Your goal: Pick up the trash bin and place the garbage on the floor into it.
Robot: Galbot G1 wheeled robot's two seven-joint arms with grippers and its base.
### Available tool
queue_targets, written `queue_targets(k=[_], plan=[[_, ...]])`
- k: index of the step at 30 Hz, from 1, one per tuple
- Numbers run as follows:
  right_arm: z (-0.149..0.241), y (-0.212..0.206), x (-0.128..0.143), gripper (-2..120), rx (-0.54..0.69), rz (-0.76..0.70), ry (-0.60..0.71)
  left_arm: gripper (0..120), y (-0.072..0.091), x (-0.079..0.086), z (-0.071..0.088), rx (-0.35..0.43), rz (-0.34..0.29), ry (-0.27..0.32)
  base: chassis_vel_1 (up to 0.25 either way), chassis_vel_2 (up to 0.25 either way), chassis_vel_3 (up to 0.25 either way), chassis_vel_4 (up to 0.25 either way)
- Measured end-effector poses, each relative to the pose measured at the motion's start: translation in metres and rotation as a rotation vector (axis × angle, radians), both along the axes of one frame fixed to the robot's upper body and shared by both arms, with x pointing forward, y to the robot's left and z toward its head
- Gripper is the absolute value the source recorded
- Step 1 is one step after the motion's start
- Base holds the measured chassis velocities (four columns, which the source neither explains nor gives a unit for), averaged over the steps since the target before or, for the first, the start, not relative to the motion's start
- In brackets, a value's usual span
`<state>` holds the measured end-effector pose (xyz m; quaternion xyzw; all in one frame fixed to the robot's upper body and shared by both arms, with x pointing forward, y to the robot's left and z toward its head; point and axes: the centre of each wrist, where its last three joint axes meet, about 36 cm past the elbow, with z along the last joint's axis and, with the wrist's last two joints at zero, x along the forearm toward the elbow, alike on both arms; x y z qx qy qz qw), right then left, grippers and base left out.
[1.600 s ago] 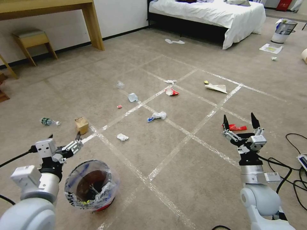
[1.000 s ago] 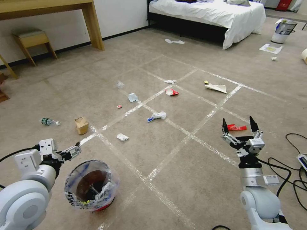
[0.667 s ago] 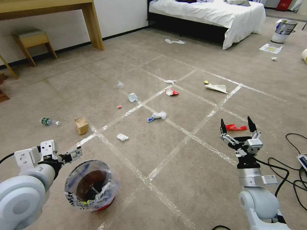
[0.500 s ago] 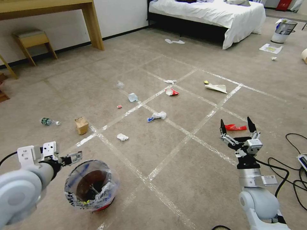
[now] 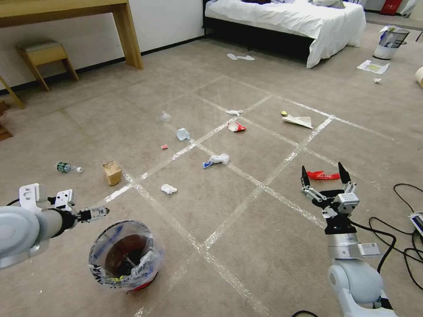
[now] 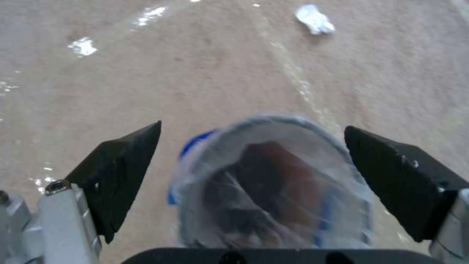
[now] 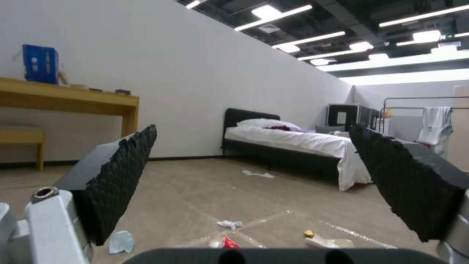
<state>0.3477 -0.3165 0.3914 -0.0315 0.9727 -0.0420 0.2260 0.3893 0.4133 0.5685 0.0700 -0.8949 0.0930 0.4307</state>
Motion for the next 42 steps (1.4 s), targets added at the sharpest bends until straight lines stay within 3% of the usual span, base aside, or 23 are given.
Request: queue_targets(k=[10,13,17,18,20,24,26,30,42], plan=[[-0.005,-0.002,0.007,100,0.001,0.003,0.003,99,0.035,0.01,-0.015,0.087,0.112,0.012,0.0,0.0,0.0,0.0],[-0.007,0.0,0.01,100,0.007,0.006,0.004,98,0.045,0.009,-0.031,0.091,0.132,0.027,0.0,0.0,0.0,0.0],[-0.007,0.0,0.011,100,0.008,0.007,0.004,98,0.047,0.007,-0.043,0.089,0.139,0.042,0.0,0.0,0.0,0.0],[-0.007,0.002,0.013,100,0.009,0.014,0.003,98,0.047,0.003,-0.055,0.087,0.142,0.055,0.0,0.0,0.0,0.0],[-0.008,0.004,0.018,100,0.012,0.026,0.003,98,0.046,-0.004,-0.074,0.083,0.154,0.079,0.0,0.0,0.0,0.0],[-0.008,0.006,0.023,100,0.015,0.034,0.001,98,0.045,-0.011,-0.09,0.082,0.158,0.104,0.0,0.0,0.0,0.0],[-0.009,0.009,0.026,100,0.021,0.041,0.001,98,0.031,-0.019,-0.106,0.08,0.132,0.122,0.0,0.0,0.0,0.0],[-0.01,0.01,0.025,100,0.023,0.045,0.003,98,0.017,-0.025,-0.113,0.083,0.105,0.136,0.0,0.0,0.0,0.0],[-0.009,0.005,0.019,100,0.018,0.041,-0.004,98,-0.001,-0.029,-0.134,0.088,0.064,0.174,0.0,0.0,0.0,0.0]])
